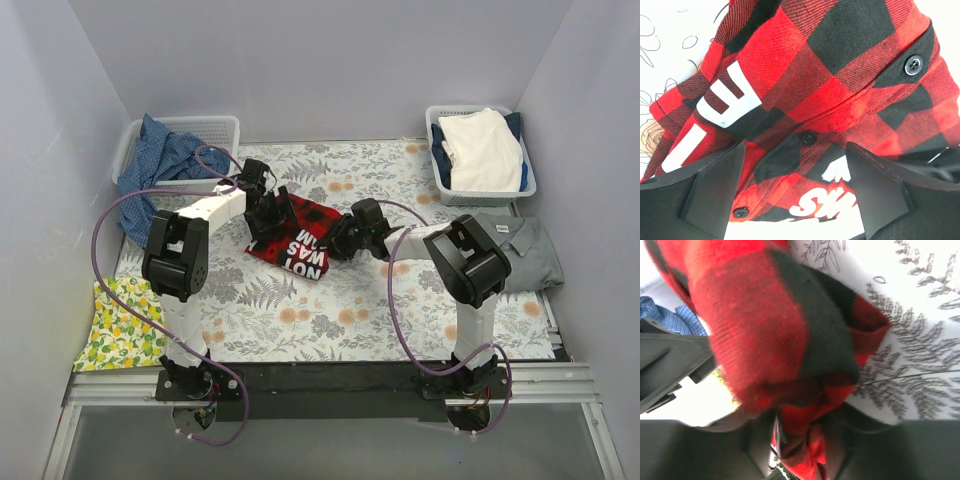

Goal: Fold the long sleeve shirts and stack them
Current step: Fold the shirt

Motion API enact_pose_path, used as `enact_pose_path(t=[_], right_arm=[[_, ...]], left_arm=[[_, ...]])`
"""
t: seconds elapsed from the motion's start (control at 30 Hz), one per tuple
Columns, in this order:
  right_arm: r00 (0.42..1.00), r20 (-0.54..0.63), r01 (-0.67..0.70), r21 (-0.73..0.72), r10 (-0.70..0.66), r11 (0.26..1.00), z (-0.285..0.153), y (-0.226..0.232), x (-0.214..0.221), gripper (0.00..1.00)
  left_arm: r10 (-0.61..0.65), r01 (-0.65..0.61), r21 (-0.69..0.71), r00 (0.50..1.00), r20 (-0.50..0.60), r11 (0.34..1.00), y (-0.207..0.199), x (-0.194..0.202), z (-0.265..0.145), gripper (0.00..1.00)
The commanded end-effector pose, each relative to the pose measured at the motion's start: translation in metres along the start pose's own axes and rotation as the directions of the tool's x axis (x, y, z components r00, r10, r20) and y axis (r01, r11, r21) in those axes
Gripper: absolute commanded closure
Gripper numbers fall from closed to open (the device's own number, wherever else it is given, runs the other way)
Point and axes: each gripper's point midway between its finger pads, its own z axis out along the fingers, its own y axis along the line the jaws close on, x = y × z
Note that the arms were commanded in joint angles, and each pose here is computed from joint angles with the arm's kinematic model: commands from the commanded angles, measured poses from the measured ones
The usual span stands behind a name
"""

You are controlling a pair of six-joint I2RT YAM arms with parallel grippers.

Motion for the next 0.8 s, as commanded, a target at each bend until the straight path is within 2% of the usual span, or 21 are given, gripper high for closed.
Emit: enact_pose_path(t=[0.0,0.03,0.07,0.2,0.27,0.3,0.33,0.4,0.43,0.5,0.53,0.6,0.63,0.67,0.7,0.77], right_arm=[[1.000,0.013,-0.016,0.254,0.013,0.967,0.000,-0.082,0.011,0.85],[1.000,0.025,-0.012,0.254,0.006,0.967,-0.006,-0.079,0.008,0.94],[0.999,0.032,-0.009,0.267,0.000,0.964,-0.011,-0.082,0.005,0.99],[0.989,0.065,0.104,0.358,-0.135,0.928,-0.043,-0.095,-0.018,0.99],[0.975,0.077,0.169,0.355,-0.209,0.919,-0.057,-0.083,-0.029,0.99],[0.962,0.107,0.187,0.418,-0.253,0.889,-0.068,-0.093,-0.042,0.99],[0.939,0.104,0.260,0.412,-0.329,0.873,-0.077,-0.083,-0.051,0.99],[0.908,0.113,0.311,0.465,-0.404,0.829,-0.094,-0.085,-0.068,0.99],[0.873,0.074,0.387,0.498,-0.483,0.776,-0.107,-0.087,-0.072,0.99],[0.822,0.080,0.442,0.533,-0.563,0.722,-0.121,-0.075,-0.091,0.99],[0.802,0.047,0.469,0.569,-0.596,0.676,-0.133,-0.077,-0.095,0.99],[0.706,0.032,0.543,0.617,-0.707,0.570,-0.149,-0.058,-0.119,0.99],[0.682,0.027,0.541,0.653,-0.731,0.529,-0.159,-0.053,-0.128,0.99],[0.623,-0.037,0.590,0.678,-0.781,0.438,-0.168,-0.052,-0.135,0.99],[0.582,-0.015,0.548,0.745,-0.813,0.379,-0.186,-0.040,-0.155,0.99],[0.527,-0.043,0.525,0.802,-0.849,0.285,-0.207,-0.032,-0.170,0.99]], left_arm=[[-0.009,0.005,-0.084,0.999,-0.047,0.996,0.022,0.014,-0.006,0.17],[-0.005,0.003,-0.079,1.000,-0.026,0.997,0.019,0.008,-0.011,0.15],[0.006,-0.005,-0.057,1.000,0.015,0.998,0.008,-0.004,-0.022,0.11],[0.039,-0.035,-0.031,0.987,0.156,0.999,-0.014,-0.041,-0.062,0.03],[0.055,-0.055,-0.010,0.977,0.208,0.998,-0.025,-0.056,-0.079,0.02],[0.053,-0.053,-0.007,0.974,0.221,0.999,-0.026,-0.060,-0.086,0.02],[0.056,-0.057,-0.003,0.971,0.231,0.998,-0.028,-0.063,-0.090,0.02],[0.058,-0.062,0.008,0.968,0.244,0.998,-0.031,-0.069,-0.096,0.02],[0.057,-0.062,0.012,0.968,0.243,0.998,-0.031,-0.069,-0.097,0.02],[0.053,-0.060,0.019,0.967,0.247,0.998,-0.030,-0.072,-0.098,0.02],[0.052,-0.060,0.026,0.970,0.239,0.998,-0.031,-0.071,-0.097,0.02],[0.046,-0.054,0.027,0.970,0.240,0.998,-0.029,-0.074,-0.096,0.02],[0.045,-0.052,0.027,0.970,0.239,0.998,-0.029,-0.076,-0.095,0.02],[0.043,-0.051,0.028,0.971,0.235,0.998,-0.029,-0.076,-0.094,0.02],[0.038,-0.047,0.031,0.971,0.238,0.998,-0.028,-0.078,-0.096,0.02],[0.036,-0.045,0.031,0.971,0.238,0.999,-0.029,-0.081,-0.095,0.02]])
